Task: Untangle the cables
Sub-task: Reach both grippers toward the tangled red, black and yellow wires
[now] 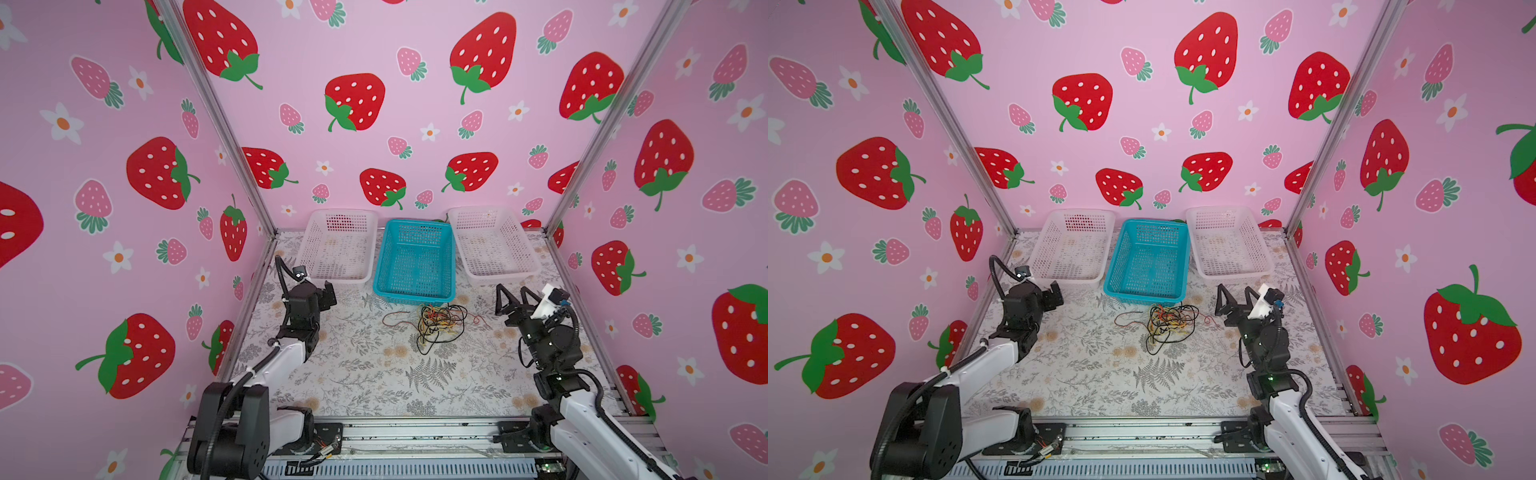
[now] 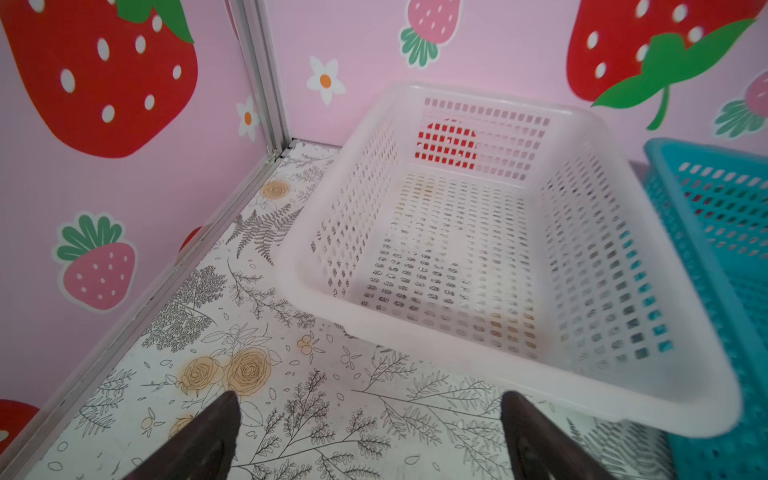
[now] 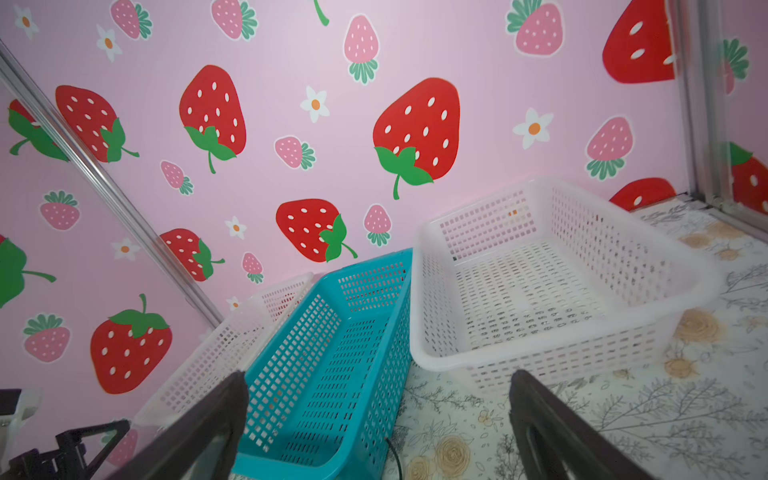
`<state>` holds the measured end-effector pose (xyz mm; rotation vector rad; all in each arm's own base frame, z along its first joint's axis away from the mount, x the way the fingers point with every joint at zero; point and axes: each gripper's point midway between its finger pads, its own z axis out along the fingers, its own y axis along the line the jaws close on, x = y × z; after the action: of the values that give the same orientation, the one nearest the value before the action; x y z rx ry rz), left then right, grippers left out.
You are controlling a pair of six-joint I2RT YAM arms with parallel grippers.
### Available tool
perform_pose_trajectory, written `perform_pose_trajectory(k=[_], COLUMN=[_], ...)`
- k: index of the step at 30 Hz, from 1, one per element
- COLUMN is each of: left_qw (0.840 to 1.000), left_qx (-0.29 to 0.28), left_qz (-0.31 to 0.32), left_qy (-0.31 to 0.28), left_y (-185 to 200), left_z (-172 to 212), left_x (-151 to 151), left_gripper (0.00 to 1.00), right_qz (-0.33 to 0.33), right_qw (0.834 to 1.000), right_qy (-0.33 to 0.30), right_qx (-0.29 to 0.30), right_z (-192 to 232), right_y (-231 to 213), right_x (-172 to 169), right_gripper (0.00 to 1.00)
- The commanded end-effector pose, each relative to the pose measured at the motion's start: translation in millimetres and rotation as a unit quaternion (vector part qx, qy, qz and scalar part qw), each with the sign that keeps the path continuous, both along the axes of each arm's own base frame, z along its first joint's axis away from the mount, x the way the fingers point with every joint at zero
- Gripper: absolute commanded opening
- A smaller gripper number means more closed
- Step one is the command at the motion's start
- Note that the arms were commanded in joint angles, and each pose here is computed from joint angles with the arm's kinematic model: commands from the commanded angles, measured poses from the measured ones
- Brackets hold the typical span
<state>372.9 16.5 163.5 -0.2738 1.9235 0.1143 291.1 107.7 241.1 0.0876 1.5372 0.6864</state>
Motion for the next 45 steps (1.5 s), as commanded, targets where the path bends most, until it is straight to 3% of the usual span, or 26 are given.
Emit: perform_pose_trajectory(k=[1, 8, 11, 12, 15, 18, 23, 26, 35, 39, 45], left_qw=[0.999, 0.989, 0.966, 0.961, 0.964, 0.961, 0.949, 0.94, 0.92, 0.913, 0.904], left_qx=[-0.023, -0.141, -0.231, -0.251, -0.264, -0.276, -0.303, -0.316, -0.361, -0.369, -0.379], left_qz=[0.022, 0.041, 0.118, 0.118, 0.03, -0.017, -0.044, -0.069, -0.09, -0.099, -0.111], left_qy=[0.029, -0.005, -0.001, -0.002, -0.001, 0.02, 0.082, 0.107, 0.124, 0.141, 0.165], left_y=[3.6, -2.4, 9.4, 8.1, -15.9, -33.5, -51.2, -63.2, -82.4, -93.3, -112.0], left_z=[-4.8, 31.3, 36.5, 40.9, 57.4, 56.9, 41.8, 37.4, 17.0, 8.2, -10.5], left_x=[-20.7, -56.7, -82.4, -87.2, -89.5, -93.1, -97.8, -100.7, -114.5, -118.9, -128.4], left_gripper=[0.99, 0.99, 0.99, 0.99, 0.99, 0.99, 0.99, 0.99, 0.99, 0.99, 0.99], right_qz=[0.061, 0.145, 0.173, 0.187, 0.208, 0.213, 0.216, 0.202, 0.221, 0.235, 0.292], right_qw=[0.996, 0.979, 0.97, 0.963, 0.951, 0.941, 0.925, 0.924, 0.921, 0.914, 0.899], right_qy=[0.063, 0.114, 0.129, 0.144, 0.158, 0.179, 0.203, 0.207, 0.21, 0.214, 0.204], right_qx=[-0.011, -0.082, -0.112, -0.129, -0.166, -0.195, -0.24, -0.25, -0.243, -0.253, -0.254], right_z=[-13.9, -39.0, -48.5, -62.4, -78.7, -97.3, -124.6, -133.4, -163.1, -178.9, -186.3], right_y=[25.8, 82.4, 102.9, 111.1, 127.0, 136.4, 144.9, 146.6, 168.4, 176.8, 202.3], right_x=[1.9, -16.4, -27.2, -29.1, -33.2, -31.1, -20.8, -11.1, 1.0, 0.1, -17.6], right_gripper=[0.99, 0.99, 1.0, 0.98, 0.94, 0.92, 0.87, 0.82, 0.71, 0.62, 0.35])
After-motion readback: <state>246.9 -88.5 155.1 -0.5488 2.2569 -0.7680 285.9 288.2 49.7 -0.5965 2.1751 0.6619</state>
